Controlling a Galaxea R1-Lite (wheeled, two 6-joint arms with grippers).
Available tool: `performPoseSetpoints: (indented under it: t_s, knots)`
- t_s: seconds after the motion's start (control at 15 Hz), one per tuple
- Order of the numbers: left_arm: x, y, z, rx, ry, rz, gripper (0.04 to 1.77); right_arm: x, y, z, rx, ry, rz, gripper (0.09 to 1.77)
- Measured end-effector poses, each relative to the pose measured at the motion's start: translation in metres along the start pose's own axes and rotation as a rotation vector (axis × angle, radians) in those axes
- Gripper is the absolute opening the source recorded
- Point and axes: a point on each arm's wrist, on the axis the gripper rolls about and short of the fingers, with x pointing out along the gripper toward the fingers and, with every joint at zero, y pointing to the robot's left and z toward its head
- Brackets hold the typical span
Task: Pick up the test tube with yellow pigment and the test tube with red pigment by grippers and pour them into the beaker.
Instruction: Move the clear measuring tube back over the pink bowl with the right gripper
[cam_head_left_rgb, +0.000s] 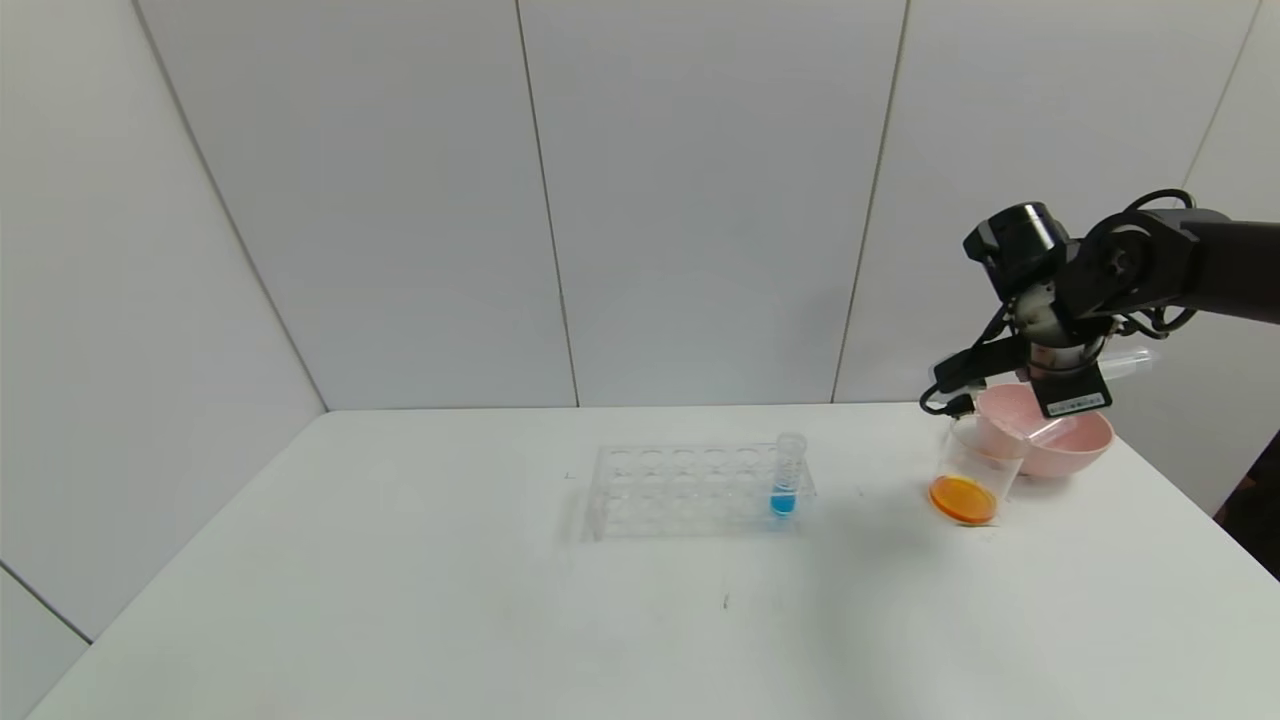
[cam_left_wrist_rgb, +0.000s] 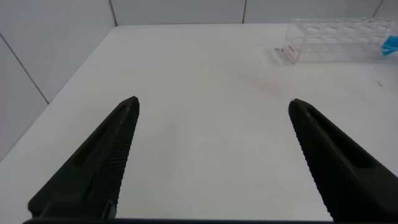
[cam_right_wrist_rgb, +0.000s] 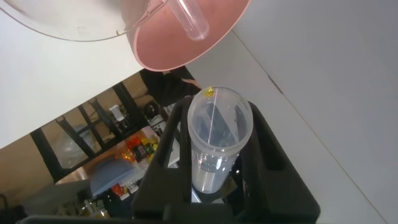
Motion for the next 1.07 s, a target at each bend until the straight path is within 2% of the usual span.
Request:
performPoseSetpoints:
  t_s: [0.2, 0.33, 0.47, 0.6, 0.73, 0.8, 0.93, 1.0, 1.07]
  knots:
    - [0.000, 0.000, 0.000, 0.000, 0.000, 0.000, 1.72, -0.004, -0.002, -0.005, 0.020, -0.030, -0.007, 0.52]
    - [0.000, 0.000, 0.000, 0.000, 0.000, 0.000, 1.72, -0.004, -0.003, -0.012, 0.070, -0.165, 0.002, 0.52]
    - [0.000, 0.000, 0.000, 0.000, 0.000, 0.000, 1.72, -0.004, -0.004, -0.029, 0.158, -0.283, 0.019, 0.52]
    - [0.000, 0.000, 0.000, 0.000, 0.000, 0.000, 1.72, -0.005, -0.002, -0.045, 0.296, -0.415, 0.058, 0.52]
    - [0.000, 0.000, 0.000, 0.000, 0.000, 0.000, 1.72, -0.009, 0.000, -0.056, 0.449, -0.621, 0.127, 0.52]
    - [0.000, 0.000, 0.000, 0.000, 0.000, 0.000, 1.72, -0.012, 0.002, -0.063, 0.543, -0.694, 0.168, 0.52]
    - [0.000, 0.000, 0.000, 0.000, 0.000, 0.000, 1.72, -0.018, 0.006, -0.076, 0.727, -0.756, 0.240, 0.52]
    - [0.000, 0.000, 0.000, 0.000, 0.000, 0.000, 1.72, -0.020, 0.007, -0.081, 0.807, -0.773, 0.252, 0.52]
    - [0.000, 0.000, 0.000, 0.000, 0.000, 0.000, 1.72, -0.019, 0.006, -0.086, 0.884, -0.792, 0.229, 0.52]
